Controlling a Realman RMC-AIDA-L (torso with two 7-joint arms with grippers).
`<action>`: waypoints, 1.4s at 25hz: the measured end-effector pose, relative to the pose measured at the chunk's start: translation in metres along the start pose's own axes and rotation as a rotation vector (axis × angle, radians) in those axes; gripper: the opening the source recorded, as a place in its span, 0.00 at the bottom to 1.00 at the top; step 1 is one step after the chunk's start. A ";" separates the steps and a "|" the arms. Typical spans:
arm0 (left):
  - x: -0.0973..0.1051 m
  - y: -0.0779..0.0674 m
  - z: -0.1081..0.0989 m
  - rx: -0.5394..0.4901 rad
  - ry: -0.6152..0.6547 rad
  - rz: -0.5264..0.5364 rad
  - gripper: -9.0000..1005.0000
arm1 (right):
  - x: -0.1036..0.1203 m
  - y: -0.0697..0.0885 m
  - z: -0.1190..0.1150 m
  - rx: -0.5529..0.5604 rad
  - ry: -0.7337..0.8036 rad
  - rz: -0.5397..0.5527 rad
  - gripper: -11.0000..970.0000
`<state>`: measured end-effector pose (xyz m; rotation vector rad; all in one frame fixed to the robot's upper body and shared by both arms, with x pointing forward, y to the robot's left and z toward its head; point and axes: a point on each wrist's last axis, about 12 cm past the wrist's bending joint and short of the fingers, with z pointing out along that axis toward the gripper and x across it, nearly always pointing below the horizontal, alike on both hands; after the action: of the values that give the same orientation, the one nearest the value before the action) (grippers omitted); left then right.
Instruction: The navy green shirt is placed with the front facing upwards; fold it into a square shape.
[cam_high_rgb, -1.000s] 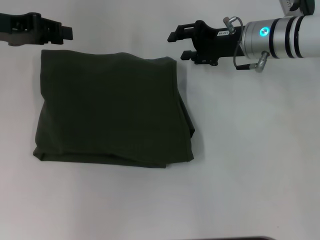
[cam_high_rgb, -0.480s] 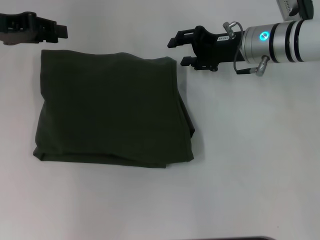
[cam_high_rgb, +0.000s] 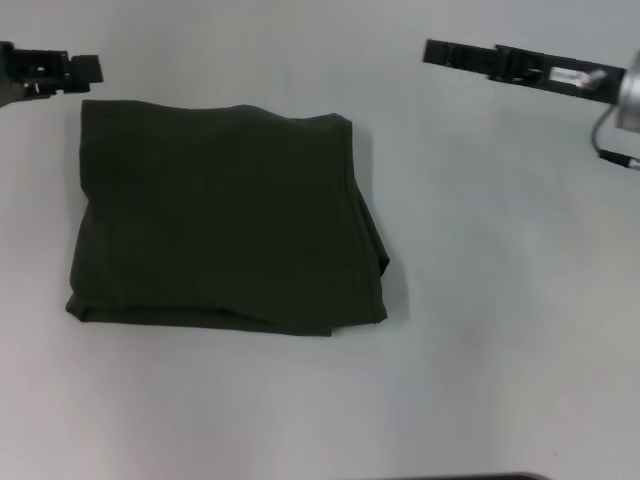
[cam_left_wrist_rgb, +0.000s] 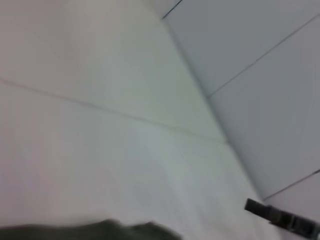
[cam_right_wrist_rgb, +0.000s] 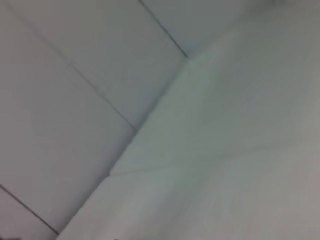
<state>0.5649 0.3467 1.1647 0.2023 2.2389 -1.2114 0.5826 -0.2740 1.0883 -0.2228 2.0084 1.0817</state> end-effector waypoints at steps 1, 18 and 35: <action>0.005 -0.001 -0.002 0.034 -0.024 0.017 0.36 | 0.002 -0.001 -0.007 -0.004 -0.029 -0.062 0.62; 0.148 0.001 0.037 0.270 -0.155 0.403 0.56 | 0.074 0.019 -0.055 -0.236 -0.069 -0.381 0.83; 0.198 -0.006 0.046 0.405 -0.063 0.739 0.56 | 0.153 0.049 -0.052 -0.553 0.104 -0.617 0.87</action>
<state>0.4193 0.2794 1.0399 1.0269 1.5914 -1.1873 0.4291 -0.2509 1.0215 -1.1233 1.5102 1.1898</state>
